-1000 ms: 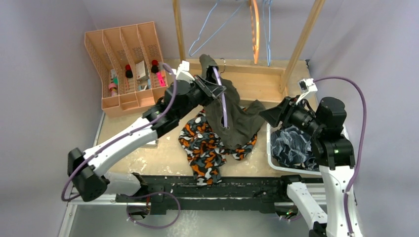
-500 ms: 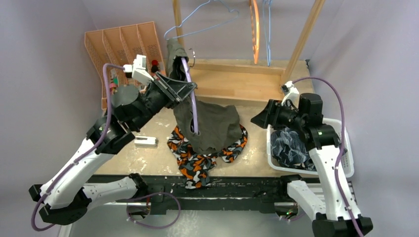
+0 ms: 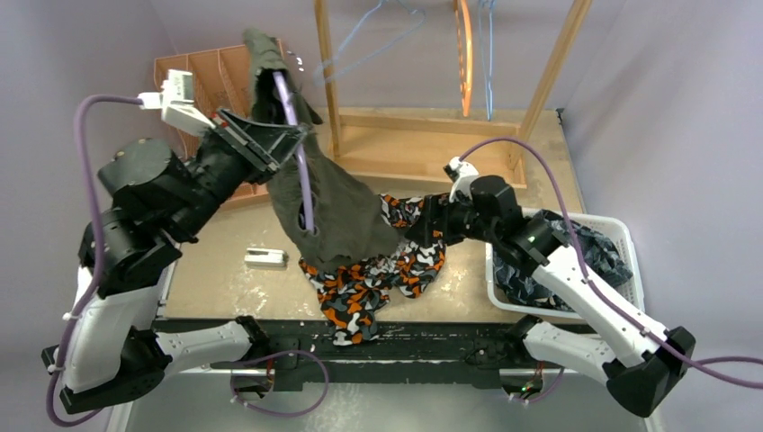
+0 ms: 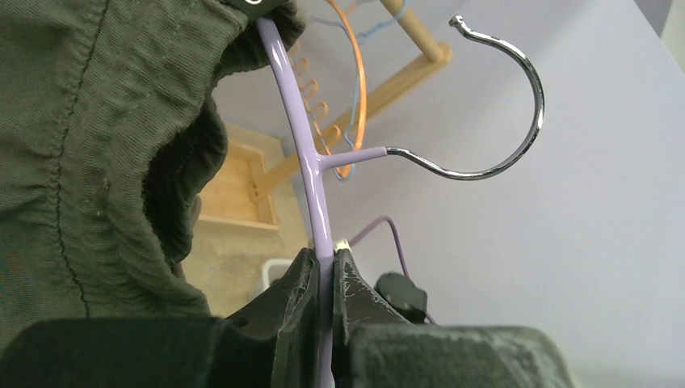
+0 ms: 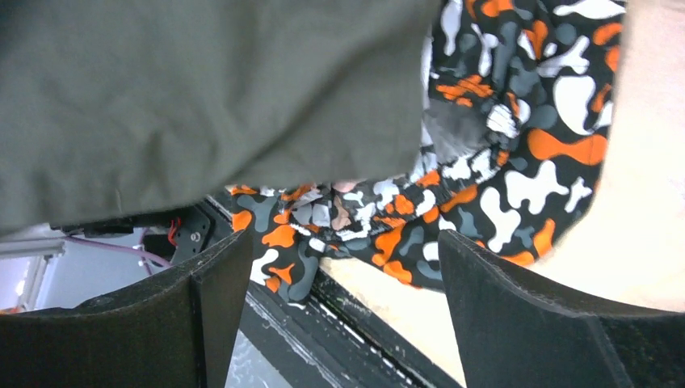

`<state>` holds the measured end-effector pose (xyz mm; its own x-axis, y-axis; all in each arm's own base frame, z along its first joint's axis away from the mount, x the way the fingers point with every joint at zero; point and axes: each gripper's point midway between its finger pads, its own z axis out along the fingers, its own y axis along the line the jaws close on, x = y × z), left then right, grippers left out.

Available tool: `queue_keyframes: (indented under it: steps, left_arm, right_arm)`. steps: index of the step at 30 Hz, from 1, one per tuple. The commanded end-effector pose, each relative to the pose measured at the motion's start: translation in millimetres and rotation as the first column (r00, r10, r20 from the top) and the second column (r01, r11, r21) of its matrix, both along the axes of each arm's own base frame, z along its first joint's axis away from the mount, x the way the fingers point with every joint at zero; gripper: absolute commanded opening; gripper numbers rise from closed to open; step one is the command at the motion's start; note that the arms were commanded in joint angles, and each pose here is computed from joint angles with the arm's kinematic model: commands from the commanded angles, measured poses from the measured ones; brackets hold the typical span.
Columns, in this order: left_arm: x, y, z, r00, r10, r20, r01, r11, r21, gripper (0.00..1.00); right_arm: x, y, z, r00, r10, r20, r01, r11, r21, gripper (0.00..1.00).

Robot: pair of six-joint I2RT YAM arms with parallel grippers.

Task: Remove the shorts from the hanger
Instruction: Pick up the shorts at the center of the board.

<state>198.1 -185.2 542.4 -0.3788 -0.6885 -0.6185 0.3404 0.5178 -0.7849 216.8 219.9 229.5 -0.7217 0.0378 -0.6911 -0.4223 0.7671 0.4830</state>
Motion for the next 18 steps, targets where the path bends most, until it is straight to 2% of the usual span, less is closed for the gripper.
queue_keyframes:
  steps: [1, 6, 13, 18]
  left_arm:
    - [-6.1, 64.9, 44.4, 0.966, 0.217, 0.140, -0.219, 0.976, 0.001, 0.00]
    - [-14.2, 100.3, 45.0, 0.938, 0.315, 0.144, -0.323, 0.945, 0.042, 0.00]
    - [-21.5, 112.3, 23.9, 0.938, 0.330, 0.106, -0.338, 0.938, 0.076, 0.00]
    - [-20.4, 105.8, -8.7, 0.948, 0.313, 0.048, -0.317, 0.943, 0.100, 0.00]
  right_arm:
    - [5.2, 26.8, -7.9, 0.998, -0.023, 0.058, 0.023, 1.000, 0.011, 0.88]
    - [-3.7, 65.1, -34.8, 0.999, 0.014, 0.037, -0.012, 0.998, -0.054, 0.99]
    - [2.7, 121.9, -46.2, 0.997, -0.012, 0.073, 0.023, 0.989, -0.148, 0.99]
    - [13.1, 137.0, -78.5, 0.993, -0.090, 0.078, 0.109, 0.949, -0.296, 0.99]
